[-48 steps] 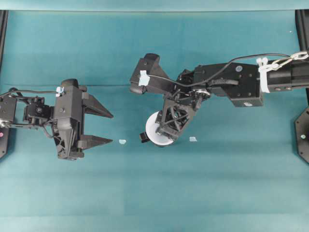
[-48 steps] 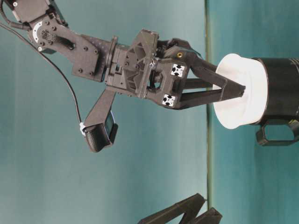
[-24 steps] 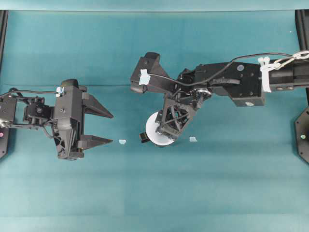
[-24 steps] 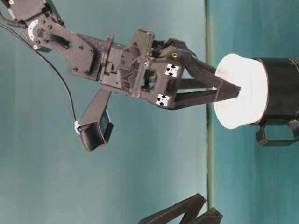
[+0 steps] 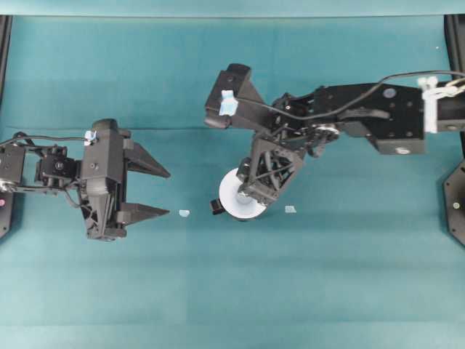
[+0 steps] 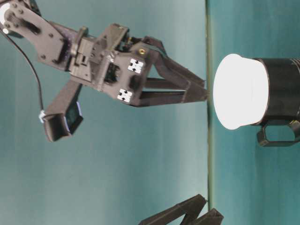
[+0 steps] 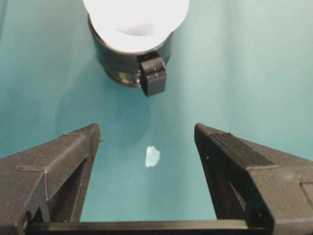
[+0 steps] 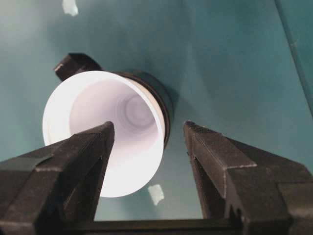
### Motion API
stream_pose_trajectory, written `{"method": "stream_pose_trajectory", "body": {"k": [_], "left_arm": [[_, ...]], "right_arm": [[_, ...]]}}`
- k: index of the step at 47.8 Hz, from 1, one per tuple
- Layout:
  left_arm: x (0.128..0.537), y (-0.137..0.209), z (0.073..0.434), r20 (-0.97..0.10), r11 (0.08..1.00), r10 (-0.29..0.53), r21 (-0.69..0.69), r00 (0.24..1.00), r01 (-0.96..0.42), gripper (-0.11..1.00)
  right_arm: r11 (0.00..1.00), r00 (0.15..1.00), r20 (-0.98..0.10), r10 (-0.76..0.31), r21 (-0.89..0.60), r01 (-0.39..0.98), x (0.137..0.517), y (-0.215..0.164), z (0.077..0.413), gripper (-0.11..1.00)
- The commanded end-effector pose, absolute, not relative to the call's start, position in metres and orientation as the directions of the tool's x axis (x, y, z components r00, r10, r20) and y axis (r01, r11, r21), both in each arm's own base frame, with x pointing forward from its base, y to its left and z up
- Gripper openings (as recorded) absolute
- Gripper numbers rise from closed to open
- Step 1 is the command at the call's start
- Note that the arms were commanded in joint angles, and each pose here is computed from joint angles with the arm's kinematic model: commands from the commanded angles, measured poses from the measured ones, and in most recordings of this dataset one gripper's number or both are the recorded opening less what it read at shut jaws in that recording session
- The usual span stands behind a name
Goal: Put the paper cup into the moved cup holder.
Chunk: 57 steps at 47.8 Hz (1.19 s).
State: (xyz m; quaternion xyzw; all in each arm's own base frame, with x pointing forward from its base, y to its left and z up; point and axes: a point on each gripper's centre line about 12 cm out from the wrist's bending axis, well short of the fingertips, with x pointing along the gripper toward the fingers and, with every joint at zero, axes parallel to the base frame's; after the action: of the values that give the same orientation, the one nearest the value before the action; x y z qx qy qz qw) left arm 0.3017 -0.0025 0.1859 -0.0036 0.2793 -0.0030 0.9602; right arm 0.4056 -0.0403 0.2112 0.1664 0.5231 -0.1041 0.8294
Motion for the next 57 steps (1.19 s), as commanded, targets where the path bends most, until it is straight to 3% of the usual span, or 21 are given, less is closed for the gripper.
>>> {"method": "stream_pose_trajectory", "body": {"k": [1,21,57], "left_arm": [[0.305,-0.003,0.192,-0.517,1.0,-0.011,-0.009,0.856,0.007,0.78],[0.305,-0.003,0.192,-0.519,1.0,-0.011,-0.007,0.854,0.008,0.78],[0.305,-0.003,0.192,-0.518,1.0,-0.011,-0.007,0.855,0.008,0.78]], "right_arm": [[0.927,0.495,-0.869,-0.004,0.182,0.327,0.405,-0.038,0.233,0.68],[0.929,0.554,-0.833,-0.014,0.194,0.316,0.39,-0.037,0.256,0.68],[0.928,0.555,-0.832,-0.015,0.196,0.318,0.384,-0.036,0.254,0.68]]}}
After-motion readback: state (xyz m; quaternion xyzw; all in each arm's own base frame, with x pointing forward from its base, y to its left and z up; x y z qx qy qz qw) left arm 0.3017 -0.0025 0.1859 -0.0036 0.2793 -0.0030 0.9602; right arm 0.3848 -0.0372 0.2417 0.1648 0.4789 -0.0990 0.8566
